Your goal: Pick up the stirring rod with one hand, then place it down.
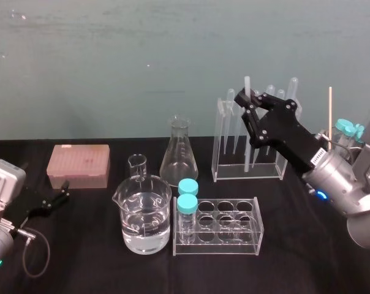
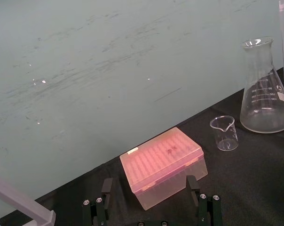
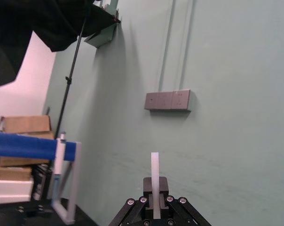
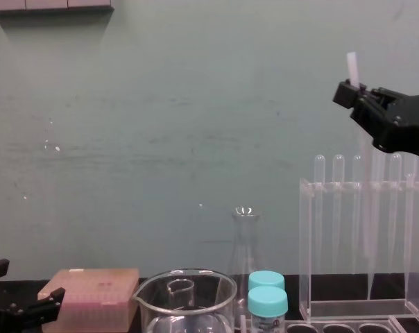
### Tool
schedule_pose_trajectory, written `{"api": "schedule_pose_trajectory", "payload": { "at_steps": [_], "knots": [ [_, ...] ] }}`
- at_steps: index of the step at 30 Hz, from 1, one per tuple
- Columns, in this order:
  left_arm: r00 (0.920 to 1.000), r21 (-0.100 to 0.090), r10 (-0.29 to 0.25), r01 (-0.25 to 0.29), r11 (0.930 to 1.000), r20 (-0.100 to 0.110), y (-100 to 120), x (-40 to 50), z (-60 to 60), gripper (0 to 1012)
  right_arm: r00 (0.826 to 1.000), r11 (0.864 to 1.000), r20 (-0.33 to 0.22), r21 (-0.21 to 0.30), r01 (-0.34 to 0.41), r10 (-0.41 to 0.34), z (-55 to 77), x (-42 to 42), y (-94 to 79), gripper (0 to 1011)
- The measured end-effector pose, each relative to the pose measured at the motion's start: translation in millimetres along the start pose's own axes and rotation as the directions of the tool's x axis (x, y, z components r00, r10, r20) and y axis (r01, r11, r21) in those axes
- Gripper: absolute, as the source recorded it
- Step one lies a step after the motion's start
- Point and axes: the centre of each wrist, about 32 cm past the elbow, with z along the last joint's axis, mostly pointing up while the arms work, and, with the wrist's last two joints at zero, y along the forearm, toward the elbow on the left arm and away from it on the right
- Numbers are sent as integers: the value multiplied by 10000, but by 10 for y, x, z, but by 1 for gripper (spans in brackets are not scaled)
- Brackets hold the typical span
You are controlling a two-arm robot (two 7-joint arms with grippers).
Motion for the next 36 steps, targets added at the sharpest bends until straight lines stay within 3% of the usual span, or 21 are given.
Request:
{"api": "schedule_pose_trajectory", "payload": {
  "at_steps": [3, 8, 36],
  "knots": [
    [10000, 0, 0, 0, 10000, 1, 0, 0, 0, 1000, 9990, 9999, 428, -37, 128, -126, -38, 6, -76, 67],
    [10000, 0, 0, 0, 10000, 0, 0, 0, 0, 1000, 9968, 9978, 638, -403, 517, -491, -87, 12, -170, 67],
    [10000, -1, -1, 1, 10000, 1, 0, 0, 0, 1000, 9973, 9989, 636, -245, 389, -372, -79, 12, -152, 67]
  ]
}}
